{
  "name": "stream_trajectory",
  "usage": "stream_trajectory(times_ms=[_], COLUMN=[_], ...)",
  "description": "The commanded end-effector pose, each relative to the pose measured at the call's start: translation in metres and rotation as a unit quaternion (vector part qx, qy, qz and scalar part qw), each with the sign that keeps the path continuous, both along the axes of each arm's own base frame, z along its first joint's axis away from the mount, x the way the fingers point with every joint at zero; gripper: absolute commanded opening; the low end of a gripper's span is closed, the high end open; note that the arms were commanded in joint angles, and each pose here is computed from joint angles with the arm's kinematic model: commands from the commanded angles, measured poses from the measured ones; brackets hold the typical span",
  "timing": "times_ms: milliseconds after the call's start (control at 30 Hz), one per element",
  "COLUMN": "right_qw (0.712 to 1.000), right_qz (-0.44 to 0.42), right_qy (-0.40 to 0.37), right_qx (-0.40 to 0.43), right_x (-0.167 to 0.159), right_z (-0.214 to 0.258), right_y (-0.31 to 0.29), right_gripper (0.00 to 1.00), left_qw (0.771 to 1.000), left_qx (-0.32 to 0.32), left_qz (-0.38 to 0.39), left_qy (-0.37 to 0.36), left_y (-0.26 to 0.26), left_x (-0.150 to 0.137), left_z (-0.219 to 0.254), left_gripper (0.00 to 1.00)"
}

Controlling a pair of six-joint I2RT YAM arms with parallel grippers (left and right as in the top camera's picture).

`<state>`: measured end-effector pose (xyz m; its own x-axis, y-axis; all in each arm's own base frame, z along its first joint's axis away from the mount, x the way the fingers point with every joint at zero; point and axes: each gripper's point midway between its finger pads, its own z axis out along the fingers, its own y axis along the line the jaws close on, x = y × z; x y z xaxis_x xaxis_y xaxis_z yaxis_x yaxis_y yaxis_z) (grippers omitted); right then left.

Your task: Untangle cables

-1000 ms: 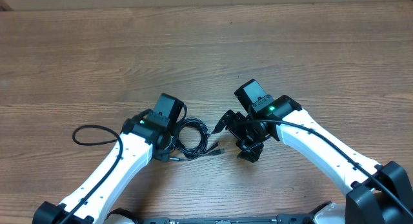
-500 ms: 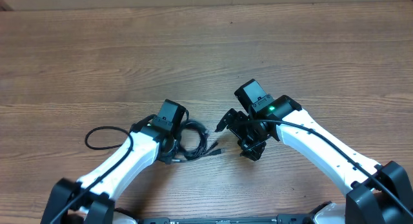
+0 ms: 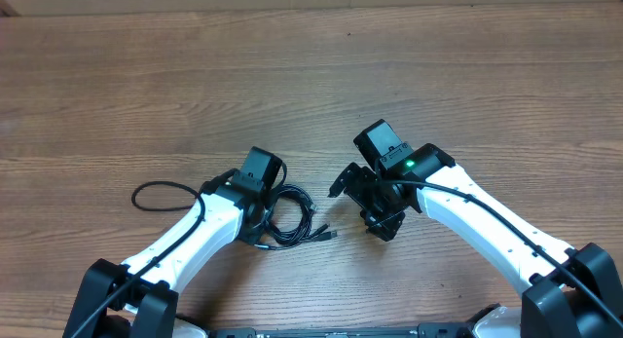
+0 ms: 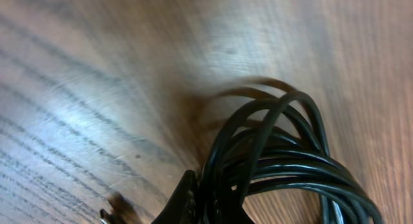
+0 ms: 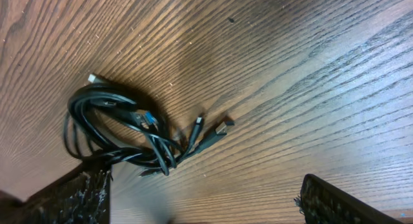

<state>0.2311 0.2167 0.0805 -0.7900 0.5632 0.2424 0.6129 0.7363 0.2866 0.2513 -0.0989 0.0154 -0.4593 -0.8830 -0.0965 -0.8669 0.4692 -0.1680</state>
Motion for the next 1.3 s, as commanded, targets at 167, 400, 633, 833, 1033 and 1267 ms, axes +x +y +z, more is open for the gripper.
stream_trajectory(times_ms=[167,400,633,833,1033,1267], right_qw=[1.0,1.0,1.0,1.0,1.0,1.0], right_qz=[-0.004,-0.004,-0.004,-0.004,-0.004,-0.004], right_qy=[-0.021,-0.021,-0.021,-0.021,-0.021,-0.021], right_qx=[0.001,0.001,0.001,0.001,0.002,0.002], right_x=[0.007,0.007,0.007,0.007,0.007,0.007], right_z=[0.012,0.012,0.012,0.012,0.012,0.012], right_y=[0.0,0.0,0.0,0.0,0.0,0.0], right_gripper=[1.0,1.0,1.0,1.0,1.0,1.0], left_qw=[0.996,0.988,0.986,0.984,0.979,0.981], left_qx=[0.02,0.024,0.016,0.02,0.038,0.035], left_qz=[-0.089,-0.145,-0.152,-0.169,-0.186,-0.178], left_qy=[-0.024,-0.053,-0.069,-0.049,-0.071,-0.065], left_y=[-0.008,-0.017,-0.023,-0.019,-0.003,-0.004], left_x=[0.03,0.05,0.058,0.05,0.062,0.061], left_z=[0.045,0.074,0.087,0.095,0.149,0.153], left_gripper=[0.04,0.04,0.04,0.04,0.04,0.04])
